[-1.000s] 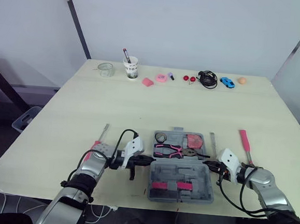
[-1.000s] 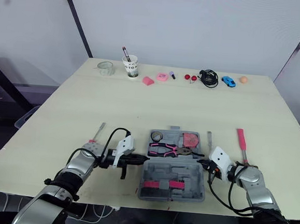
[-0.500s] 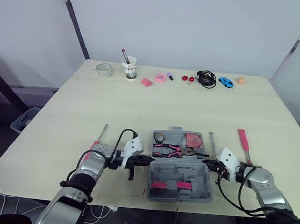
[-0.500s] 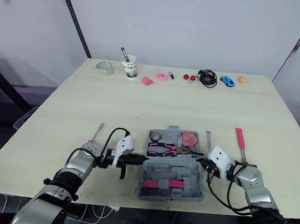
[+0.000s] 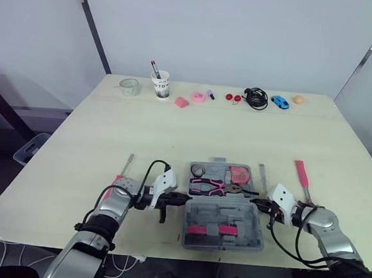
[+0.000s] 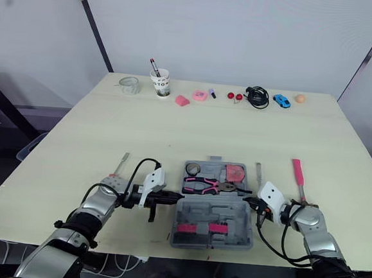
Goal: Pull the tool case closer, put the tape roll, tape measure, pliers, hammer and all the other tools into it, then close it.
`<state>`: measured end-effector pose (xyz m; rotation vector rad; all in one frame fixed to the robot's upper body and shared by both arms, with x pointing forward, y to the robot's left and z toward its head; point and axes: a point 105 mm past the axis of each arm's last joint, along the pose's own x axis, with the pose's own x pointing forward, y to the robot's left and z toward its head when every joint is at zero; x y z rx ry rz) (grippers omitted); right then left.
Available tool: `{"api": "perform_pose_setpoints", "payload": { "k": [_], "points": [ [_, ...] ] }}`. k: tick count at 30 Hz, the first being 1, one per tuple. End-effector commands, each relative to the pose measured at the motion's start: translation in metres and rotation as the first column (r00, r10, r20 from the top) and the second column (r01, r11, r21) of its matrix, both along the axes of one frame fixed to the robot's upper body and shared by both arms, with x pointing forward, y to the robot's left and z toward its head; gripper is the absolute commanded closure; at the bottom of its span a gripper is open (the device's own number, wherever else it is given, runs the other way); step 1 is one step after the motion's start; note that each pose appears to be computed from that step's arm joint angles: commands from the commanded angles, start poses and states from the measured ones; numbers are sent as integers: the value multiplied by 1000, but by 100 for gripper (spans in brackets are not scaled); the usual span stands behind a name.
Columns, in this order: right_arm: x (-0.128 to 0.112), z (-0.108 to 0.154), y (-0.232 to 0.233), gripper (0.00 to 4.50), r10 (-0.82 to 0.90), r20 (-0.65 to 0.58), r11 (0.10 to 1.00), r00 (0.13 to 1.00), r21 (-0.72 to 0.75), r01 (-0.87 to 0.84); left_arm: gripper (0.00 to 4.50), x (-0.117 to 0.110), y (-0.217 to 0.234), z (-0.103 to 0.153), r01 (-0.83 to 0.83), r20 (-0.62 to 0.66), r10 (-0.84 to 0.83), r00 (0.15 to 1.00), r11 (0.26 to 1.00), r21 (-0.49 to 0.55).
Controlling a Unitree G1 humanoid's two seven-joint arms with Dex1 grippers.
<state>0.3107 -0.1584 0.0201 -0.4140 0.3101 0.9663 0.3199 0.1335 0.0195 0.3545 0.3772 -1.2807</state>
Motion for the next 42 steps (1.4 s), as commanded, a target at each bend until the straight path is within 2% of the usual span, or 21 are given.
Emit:
{"api": "perform_pose_setpoints", "payload": {
  "k": [1,20,42],
  "points": [
    [1,17,22,450,79,55,996,995,40,-81,445,-2,8,-13,-28,-40,30,999,998,49],
    [-5,16,29,450,104,19,993,994,53,-105,445,3,15,-11,-53,-27,54,998,997,55],
    [2,16,33,450,93,54,994,994,47,-95,445,0,20,-13,-47,-36,49,998,997,69]
  ]
}}
